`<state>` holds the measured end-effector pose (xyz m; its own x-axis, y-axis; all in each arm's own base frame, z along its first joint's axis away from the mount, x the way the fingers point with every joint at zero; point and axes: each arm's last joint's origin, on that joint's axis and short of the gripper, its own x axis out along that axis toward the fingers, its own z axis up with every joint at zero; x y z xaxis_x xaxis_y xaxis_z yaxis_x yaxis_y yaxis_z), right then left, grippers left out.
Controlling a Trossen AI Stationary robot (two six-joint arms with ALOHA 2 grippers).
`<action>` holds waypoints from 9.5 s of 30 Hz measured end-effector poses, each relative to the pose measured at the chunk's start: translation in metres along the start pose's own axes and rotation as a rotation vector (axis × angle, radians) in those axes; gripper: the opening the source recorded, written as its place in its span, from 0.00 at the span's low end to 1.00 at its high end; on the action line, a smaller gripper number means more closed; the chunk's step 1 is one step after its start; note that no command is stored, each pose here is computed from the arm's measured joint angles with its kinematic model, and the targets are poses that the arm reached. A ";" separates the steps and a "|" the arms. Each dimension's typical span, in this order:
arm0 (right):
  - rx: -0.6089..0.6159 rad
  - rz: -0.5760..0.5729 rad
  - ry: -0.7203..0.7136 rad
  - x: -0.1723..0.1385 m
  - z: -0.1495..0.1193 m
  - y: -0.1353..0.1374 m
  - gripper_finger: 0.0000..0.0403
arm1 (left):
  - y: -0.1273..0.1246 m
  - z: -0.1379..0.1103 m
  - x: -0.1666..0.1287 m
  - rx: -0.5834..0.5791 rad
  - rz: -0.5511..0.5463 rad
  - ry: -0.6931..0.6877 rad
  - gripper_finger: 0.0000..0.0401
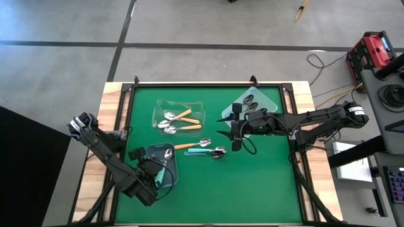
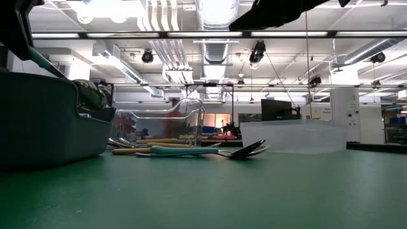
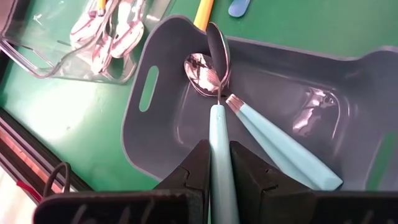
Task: Sort silverware by color (type)
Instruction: Put the light blue spoon into the gray bin, then put the orange spoon into the transparent bin
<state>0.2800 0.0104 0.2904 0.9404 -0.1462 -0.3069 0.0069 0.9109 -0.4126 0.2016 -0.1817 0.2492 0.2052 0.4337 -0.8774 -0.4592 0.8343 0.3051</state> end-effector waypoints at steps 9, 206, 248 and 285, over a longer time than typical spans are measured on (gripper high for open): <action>-0.008 0.000 0.000 0.000 0.000 0.000 0.46 | -0.001 -0.004 0.008 -0.012 0.004 0.009 0.06; 0.237 -0.025 0.173 0.003 -0.027 -0.011 0.46 | -0.001 -0.013 0.047 -0.015 0.013 0.077 0.10; 0.437 0.011 0.266 0.001 -0.036 0.006 0.46 | 0.003 0.023 -0.005 0.254 -0.014 -0.261 0.31; 0.814 -0.098 0.719 0.100 -0.026 0.024 0.46 | 0.126 -0.005 -0.004 0.092 0.153 -0.941 0.31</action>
<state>0.3653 0.0072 0.2277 0.5067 -0.1823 -0.8426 0.5430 0.8266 0.1477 0.1387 -0.0804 0.2891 0.7773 0.6027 -0.1805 -0.4775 0.7520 0.4545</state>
